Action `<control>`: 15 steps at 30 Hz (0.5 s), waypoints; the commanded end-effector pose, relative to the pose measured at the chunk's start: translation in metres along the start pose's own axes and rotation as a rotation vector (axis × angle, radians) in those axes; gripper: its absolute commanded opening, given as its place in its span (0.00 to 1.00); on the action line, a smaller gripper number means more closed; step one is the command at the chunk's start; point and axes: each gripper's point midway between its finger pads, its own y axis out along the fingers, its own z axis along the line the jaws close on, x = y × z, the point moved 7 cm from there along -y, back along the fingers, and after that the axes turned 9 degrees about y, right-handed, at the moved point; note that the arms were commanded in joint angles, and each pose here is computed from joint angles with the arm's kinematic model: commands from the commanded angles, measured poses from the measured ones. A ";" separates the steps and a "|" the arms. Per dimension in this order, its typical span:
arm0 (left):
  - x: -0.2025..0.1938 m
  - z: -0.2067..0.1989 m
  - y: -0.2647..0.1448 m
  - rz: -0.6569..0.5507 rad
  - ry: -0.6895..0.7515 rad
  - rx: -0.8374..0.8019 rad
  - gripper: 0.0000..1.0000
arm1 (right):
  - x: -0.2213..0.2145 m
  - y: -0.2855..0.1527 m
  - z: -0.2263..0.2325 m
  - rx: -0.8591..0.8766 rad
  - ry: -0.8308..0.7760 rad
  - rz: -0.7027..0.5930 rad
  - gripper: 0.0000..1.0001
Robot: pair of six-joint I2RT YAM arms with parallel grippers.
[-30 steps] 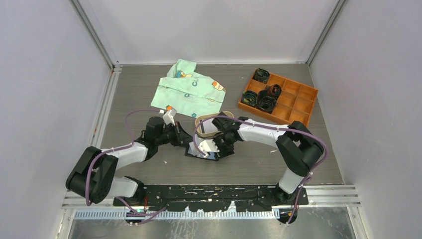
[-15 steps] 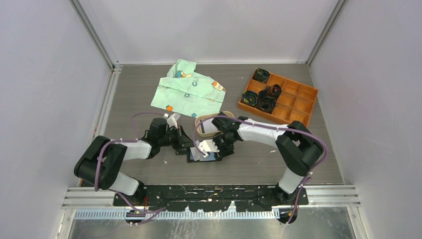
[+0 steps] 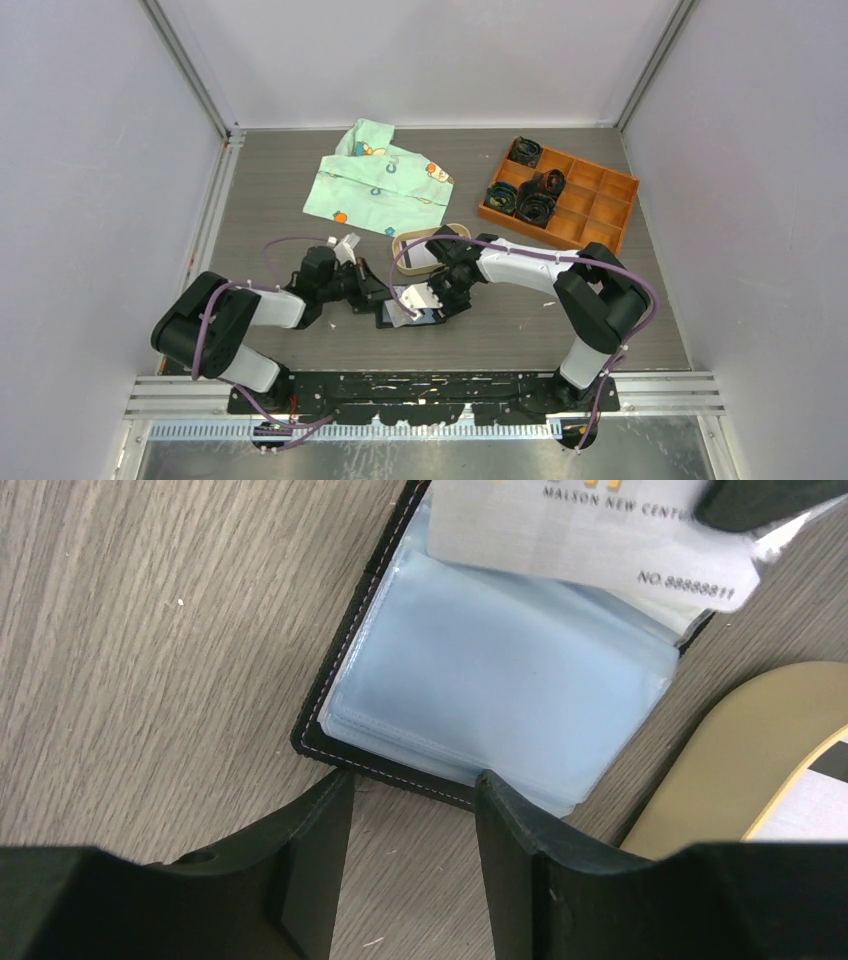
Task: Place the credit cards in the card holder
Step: Insert the credit card into the card holder.
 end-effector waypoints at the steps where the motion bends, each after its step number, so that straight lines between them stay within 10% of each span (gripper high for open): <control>1: 0.013 -0.007 0.008 -0.091 0.001 -0.060 0.00 | -0.014 0.010 0.026 0.132 0.031 0.059 0.53; 15: 0.007 0.005 0.013 -0.089 -0.009 -0.028 0.00 | -0.014 0.010 0.026 0.136 0.033 0.065 0.53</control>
